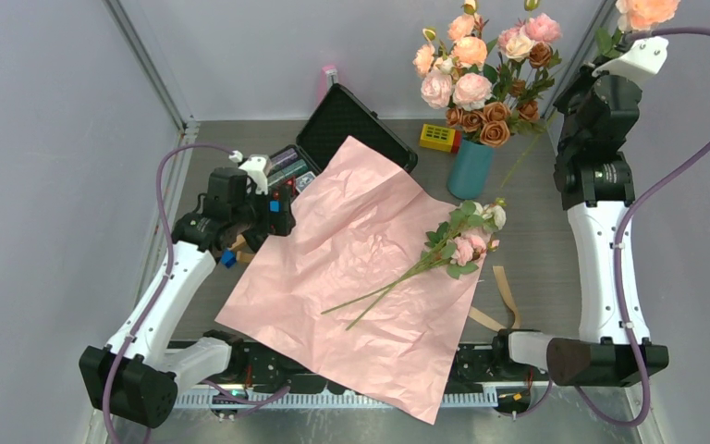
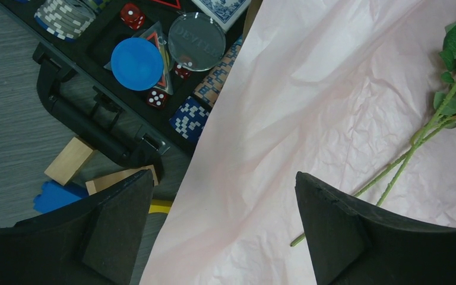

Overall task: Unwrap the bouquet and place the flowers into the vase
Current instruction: Place the fake flower in the vase.

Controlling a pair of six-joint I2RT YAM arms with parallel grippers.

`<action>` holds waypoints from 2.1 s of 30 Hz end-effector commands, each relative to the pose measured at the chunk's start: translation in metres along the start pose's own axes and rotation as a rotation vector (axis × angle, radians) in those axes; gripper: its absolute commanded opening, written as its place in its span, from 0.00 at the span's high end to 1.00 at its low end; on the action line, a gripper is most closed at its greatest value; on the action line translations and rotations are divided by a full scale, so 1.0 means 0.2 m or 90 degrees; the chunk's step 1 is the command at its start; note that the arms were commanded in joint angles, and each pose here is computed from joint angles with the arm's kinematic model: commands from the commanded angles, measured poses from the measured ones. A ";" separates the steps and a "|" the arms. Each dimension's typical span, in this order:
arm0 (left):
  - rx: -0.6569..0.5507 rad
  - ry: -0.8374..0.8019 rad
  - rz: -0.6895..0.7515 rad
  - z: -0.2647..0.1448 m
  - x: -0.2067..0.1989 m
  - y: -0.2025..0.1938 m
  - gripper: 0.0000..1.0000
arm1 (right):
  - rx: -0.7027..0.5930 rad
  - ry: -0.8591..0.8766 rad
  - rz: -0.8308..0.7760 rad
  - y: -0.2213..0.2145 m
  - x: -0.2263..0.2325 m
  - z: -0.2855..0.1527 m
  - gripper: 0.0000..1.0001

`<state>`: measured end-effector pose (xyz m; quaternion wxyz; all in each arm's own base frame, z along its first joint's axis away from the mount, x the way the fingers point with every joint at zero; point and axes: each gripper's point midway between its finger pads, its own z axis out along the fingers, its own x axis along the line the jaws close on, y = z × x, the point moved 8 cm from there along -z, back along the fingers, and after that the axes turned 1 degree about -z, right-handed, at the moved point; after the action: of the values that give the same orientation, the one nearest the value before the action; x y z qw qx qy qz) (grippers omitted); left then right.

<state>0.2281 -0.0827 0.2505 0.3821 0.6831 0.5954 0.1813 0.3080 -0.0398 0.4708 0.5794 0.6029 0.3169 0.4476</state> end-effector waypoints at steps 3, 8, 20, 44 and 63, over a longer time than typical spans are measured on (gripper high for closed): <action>-0.018 0.034 0.020 -0.04 0.03 0.01 0.08 | -0.140 0.055 0.052 0.28 0.07 0.05 1.00; -0.014 0.039 0.025 -0.03 0.04 0.00 0.08 | -0.136 0.099 0.072 0.31 0.13 0.11 1.00; -0.013 0.045 0.032 -0.03 0.05 0.00 0.08 | -0.165 0.156 0.068 0.27 0.19 0.18 1.00; -0.003 0.043 0.033 -0.02 0.05 -0.01 0.08 | -0.153 0.201 0.038 0.12 0.25 0.30 1.00; 0.011 0.040 0.032 0.01 0.05 -0.02 0.08 | -0.079 0.266 0.003 -0.18 0.25 0.26 1.00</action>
<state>0.2285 -0.0744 0.2449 0.3532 0.6915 0.5960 0.2043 0.3960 -0.0156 0.4219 0.5204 0.5064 0.4153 0.5480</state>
